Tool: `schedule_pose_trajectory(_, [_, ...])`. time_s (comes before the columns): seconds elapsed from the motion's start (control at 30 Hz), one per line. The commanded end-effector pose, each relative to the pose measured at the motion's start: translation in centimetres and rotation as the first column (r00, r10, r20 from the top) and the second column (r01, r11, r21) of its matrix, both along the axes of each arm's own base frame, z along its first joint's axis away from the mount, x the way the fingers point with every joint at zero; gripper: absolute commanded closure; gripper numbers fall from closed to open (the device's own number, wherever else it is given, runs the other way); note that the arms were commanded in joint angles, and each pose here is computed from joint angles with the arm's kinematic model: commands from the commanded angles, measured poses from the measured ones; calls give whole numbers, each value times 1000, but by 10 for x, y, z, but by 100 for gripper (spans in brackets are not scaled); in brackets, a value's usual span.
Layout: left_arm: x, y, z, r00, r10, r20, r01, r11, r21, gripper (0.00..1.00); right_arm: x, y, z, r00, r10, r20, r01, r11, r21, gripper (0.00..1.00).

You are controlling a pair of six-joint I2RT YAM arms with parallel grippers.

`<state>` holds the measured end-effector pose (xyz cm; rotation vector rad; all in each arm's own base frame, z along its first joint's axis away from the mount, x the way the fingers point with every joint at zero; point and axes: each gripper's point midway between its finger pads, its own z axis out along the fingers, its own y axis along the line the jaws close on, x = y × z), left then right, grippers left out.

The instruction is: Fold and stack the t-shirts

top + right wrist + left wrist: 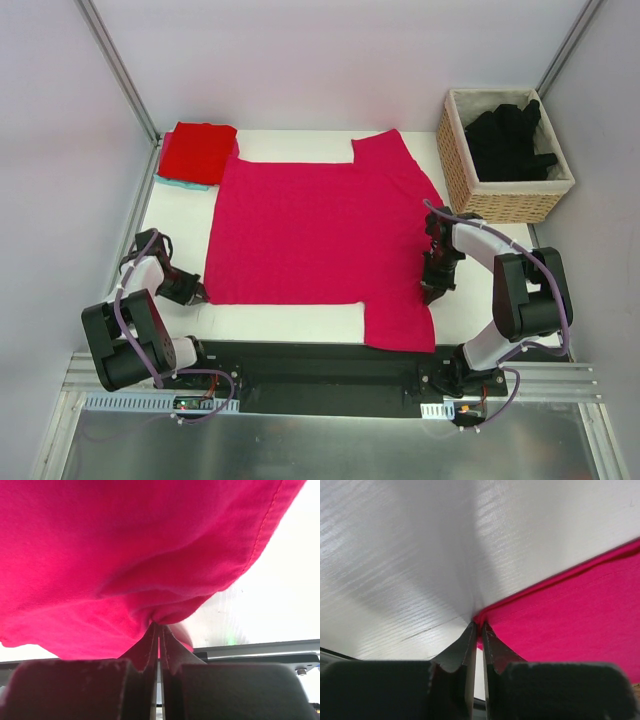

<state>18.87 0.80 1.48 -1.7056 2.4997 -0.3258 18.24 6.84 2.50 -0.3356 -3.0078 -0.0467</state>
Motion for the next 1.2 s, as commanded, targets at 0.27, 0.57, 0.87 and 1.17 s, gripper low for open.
schedule_pose_trajectory(0.27, [-19,-6,25,997,16,-77,-18,999,-31,100,-13,9,23,999,7,-35,-5,999,53,99])
schedule_pose_trajectory(0.57, [-35,-9,76,998,5,-65,-6,1000,-4,100,-50,5,40,996,-16,-86,20,999,51,99])
schedule_pose_trajectory(0.87, [-63,-16,89,991,-23,-133,22,1000,-10,100,-94,1,48,994,-49,-101,53,998,32,99])
schedule_pose_trajectory(1.17, [-76,-17,86,993,-7,-116,10,1000,27,100,-109,-9,65,995,-96,-11,96,995,-7,99])
